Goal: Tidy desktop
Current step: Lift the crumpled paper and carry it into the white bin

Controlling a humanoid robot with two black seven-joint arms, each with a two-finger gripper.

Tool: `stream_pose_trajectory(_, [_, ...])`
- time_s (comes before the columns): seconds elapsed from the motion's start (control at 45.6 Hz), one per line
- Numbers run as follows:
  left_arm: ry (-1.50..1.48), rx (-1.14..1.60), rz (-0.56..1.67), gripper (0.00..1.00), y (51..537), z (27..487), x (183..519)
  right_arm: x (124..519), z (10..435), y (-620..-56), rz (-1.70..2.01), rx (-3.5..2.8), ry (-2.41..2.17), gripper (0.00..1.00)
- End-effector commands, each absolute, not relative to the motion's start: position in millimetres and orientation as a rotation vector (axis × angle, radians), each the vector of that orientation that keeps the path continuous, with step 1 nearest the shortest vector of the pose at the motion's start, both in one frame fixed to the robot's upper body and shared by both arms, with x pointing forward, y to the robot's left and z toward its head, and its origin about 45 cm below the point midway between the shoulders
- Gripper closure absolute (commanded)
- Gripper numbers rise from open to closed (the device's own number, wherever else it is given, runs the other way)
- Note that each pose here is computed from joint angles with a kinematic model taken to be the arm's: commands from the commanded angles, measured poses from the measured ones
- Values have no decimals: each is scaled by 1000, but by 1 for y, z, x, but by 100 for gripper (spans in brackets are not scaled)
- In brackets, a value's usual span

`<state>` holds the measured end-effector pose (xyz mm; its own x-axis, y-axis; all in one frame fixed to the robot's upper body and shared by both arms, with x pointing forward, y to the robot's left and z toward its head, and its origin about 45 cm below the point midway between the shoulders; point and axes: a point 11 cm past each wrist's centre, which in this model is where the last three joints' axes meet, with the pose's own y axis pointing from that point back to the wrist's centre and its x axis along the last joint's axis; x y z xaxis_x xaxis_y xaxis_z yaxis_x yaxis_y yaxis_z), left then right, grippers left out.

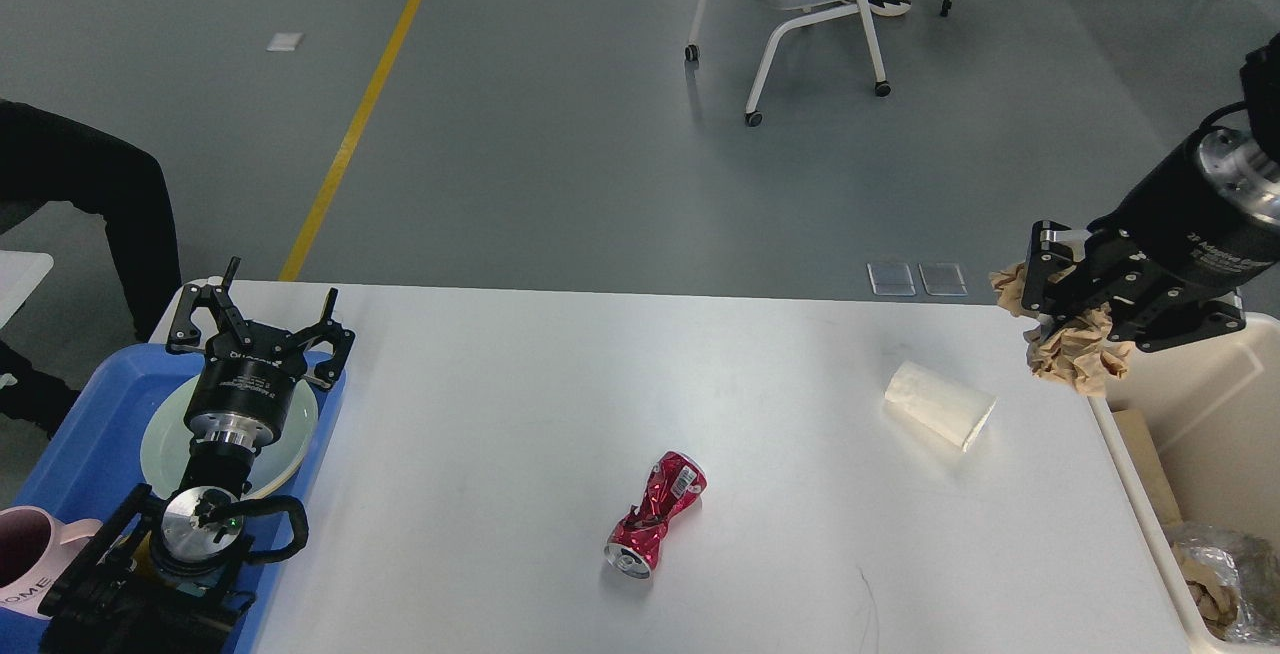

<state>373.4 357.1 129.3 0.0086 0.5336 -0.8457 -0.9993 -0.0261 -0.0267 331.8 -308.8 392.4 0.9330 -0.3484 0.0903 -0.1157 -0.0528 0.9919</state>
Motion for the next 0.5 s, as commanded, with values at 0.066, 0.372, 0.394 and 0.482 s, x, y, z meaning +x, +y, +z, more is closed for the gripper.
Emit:
stream_pose_trajectory(0.066, [757, -815, 1435, 4, 357, 129, 373, 337, 385, -339, -202, 1580, -481, 100])
stream_pose_trajectory(0.372, [758, -815, 1433, 4, 356, 129, 373, 329, 313, -480, -373, 1441, -860, 100])
stream_pose_trajectory(0.394, [758, -816, 1434, 4, 357, 129, 373, 327, 307, -489, -374, 1422, -884, 100])
stream_pose_trajectory(0.482, [757, -814, 1434, 4, 357, 129, 373, 310, 261, -538, -357, 1271, -1028, 100])
